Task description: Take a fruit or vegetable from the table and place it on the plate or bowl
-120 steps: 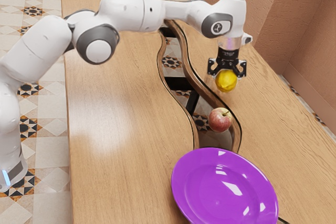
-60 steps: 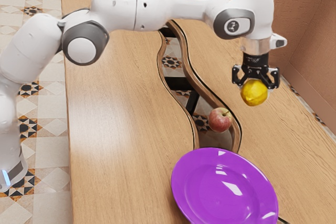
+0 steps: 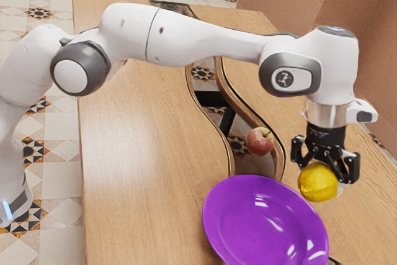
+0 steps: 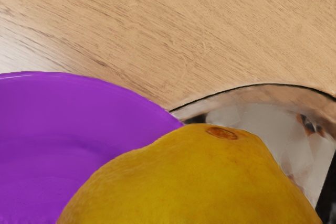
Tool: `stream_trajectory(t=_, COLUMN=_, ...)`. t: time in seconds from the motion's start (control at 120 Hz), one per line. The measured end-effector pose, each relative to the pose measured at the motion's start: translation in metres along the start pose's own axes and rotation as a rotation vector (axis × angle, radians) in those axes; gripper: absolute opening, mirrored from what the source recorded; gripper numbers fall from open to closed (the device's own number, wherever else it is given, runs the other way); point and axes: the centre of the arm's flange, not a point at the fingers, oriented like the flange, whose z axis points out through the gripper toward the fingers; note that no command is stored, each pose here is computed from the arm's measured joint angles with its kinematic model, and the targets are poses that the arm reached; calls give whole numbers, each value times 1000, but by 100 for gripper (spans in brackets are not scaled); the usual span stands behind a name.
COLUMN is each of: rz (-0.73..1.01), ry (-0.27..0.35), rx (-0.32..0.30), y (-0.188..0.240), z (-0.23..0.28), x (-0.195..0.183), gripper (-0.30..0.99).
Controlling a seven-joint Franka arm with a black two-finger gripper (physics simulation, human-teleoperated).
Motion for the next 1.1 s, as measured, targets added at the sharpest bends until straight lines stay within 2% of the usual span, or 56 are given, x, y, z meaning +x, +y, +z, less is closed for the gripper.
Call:
stream_trajectory(t=0.233, rz=23, ry=-17, rx=20, y=6, z=-12, x=-20, gripper=38)
stream_trajectory(t=0.4, rz=18, ry=-52, rx=72, y=-1, z=13, x=-21, gripper=39)
stream_trajectory(t=0.483, rz=16, ry=-59, rx=81, y=-3, z=17, x=-21, gripper=54)
stream_trajectory(t=0.558, rz=17, ry=-63, rx=83, y=-3, z=17, x=-21, gripper=60)
stream_trajectory(t=0.775, rz=20, ry=-67, rx=86, y=-4, z=18, x=-21, gripper=67)
stream_trajectory(t=1.1, rz=37, ry=-65, rx=81, y=-5, z=18, x=-19, gripper=69)
